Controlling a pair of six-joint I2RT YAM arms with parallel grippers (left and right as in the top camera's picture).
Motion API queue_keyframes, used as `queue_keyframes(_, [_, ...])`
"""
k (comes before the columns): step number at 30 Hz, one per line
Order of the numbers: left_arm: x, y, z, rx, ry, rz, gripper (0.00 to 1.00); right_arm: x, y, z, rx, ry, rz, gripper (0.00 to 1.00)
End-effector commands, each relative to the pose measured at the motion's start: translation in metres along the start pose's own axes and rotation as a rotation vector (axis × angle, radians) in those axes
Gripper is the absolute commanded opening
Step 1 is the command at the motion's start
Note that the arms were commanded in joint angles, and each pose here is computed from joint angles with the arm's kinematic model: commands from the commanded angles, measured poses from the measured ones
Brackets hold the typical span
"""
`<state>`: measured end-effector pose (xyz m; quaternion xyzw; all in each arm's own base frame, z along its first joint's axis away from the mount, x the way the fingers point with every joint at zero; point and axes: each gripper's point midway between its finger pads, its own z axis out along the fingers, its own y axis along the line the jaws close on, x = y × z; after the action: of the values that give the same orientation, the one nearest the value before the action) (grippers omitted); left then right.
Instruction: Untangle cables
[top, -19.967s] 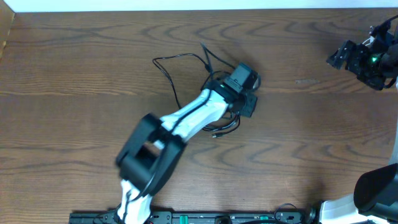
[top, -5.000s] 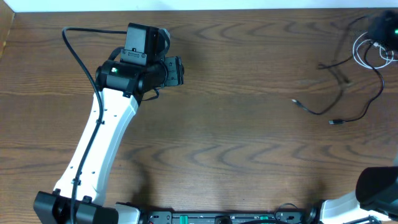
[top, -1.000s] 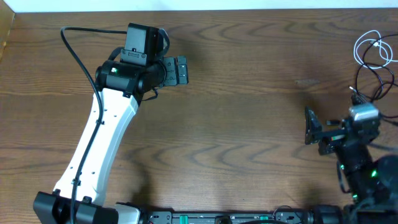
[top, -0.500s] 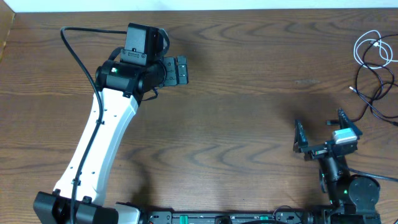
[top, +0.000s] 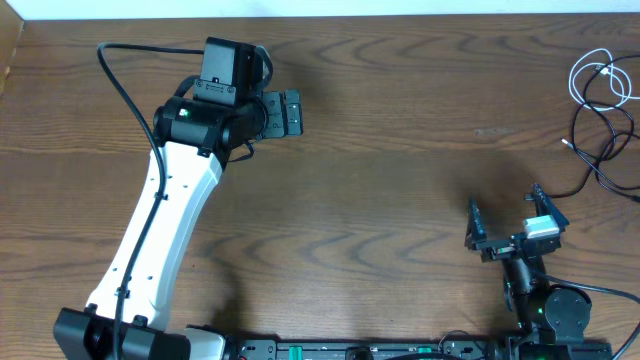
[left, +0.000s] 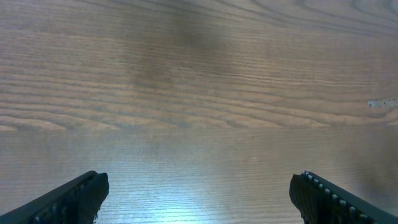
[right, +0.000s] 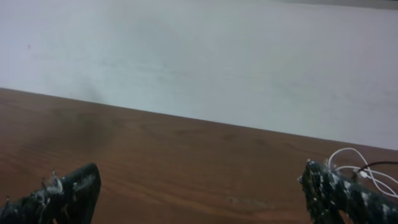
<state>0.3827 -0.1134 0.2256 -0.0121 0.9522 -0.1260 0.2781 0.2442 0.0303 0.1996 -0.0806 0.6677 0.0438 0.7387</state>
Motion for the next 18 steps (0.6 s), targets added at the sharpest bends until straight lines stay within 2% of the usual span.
queue_keyframes(1, [-0.003,0.000,-0.007,0.000,-0.021,0.006,0.98,0.008,-0.002,-0.001,0.020,0.031,0.018,0.99])
queue_keyframes(6, [-0.003,0.000,-0.007,0.000,-0.021,0.006,0.98,0.040,0.000,-0.004,0.015,0.159,0.043,0.99])
queue_keyframes(18, [-0.003,0.000,-0.007,0.000,-0.021,0.006,0.98,0.040,0.001,-0.004,0.008,0.157,0.070,0.99])
